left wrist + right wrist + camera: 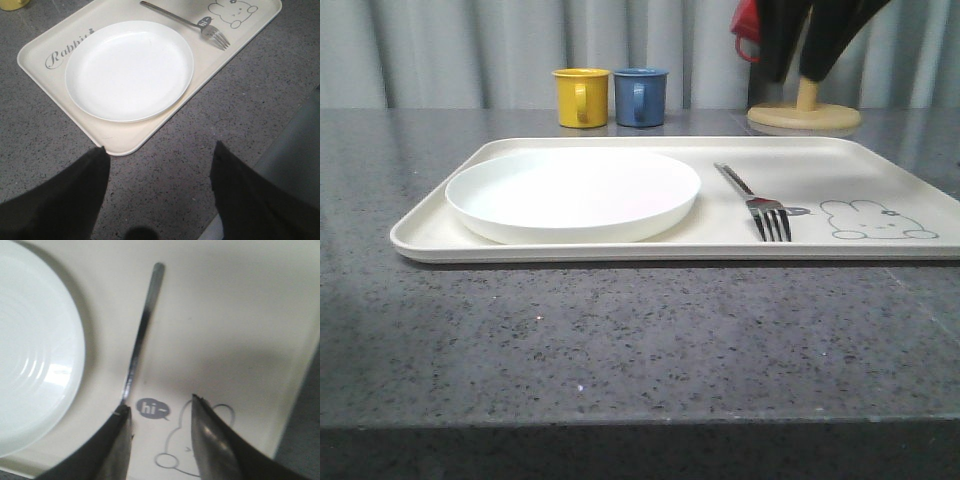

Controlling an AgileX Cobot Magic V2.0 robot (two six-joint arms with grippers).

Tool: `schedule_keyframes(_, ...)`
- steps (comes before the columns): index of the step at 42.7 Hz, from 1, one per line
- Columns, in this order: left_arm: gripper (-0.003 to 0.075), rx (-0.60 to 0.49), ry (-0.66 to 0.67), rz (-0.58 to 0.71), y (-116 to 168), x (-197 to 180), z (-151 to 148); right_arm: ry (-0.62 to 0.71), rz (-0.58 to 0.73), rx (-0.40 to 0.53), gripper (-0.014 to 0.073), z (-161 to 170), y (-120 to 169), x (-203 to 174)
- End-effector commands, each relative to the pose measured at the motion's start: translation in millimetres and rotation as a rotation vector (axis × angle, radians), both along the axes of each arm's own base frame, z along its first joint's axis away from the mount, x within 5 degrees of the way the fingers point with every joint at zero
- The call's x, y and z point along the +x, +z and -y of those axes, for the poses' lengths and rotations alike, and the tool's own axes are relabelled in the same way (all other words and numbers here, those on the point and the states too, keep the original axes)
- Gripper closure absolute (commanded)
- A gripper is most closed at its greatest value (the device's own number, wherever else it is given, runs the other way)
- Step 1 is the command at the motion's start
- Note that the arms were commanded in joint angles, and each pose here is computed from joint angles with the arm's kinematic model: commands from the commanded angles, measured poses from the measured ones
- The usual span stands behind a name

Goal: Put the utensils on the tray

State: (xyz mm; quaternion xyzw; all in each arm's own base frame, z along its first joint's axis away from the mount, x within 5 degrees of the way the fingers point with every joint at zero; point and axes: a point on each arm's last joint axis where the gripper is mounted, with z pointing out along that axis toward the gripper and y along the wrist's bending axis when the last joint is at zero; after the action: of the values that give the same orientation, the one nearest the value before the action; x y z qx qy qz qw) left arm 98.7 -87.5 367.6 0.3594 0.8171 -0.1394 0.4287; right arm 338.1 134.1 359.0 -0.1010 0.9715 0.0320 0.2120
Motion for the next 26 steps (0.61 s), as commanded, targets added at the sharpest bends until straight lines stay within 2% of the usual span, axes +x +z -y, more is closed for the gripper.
schedule_keyframes(1,0.0282,-0.078,-0.002,0.057,14,0,2,-0.039,0.036,-0.086,0.0272,36,35,-26)
schedule_keyframes(7,0.0282,-0.078,-0.002,0.057,14,0,2,-0.119,0.012,-0.107,0.0272,80,33,-39)
schedule_keyframes(14,0.0282,-0.078,-0.002,0.057,14,0,2,-0.197,-0.077,-0.13,0.0272,128,2,-45)
schedule_keyframes(21,0.0282,-0.078,-0.002,0.057,14,0,2,-0.253,-0.155,-0.039,0.0273,166,-33,-47)
schedule_keyframes(26,0.0282,-0.078,-0.002,0.057,14,0,2,-0.316,-0.14,0.022,0.0273,182,-48,-43)
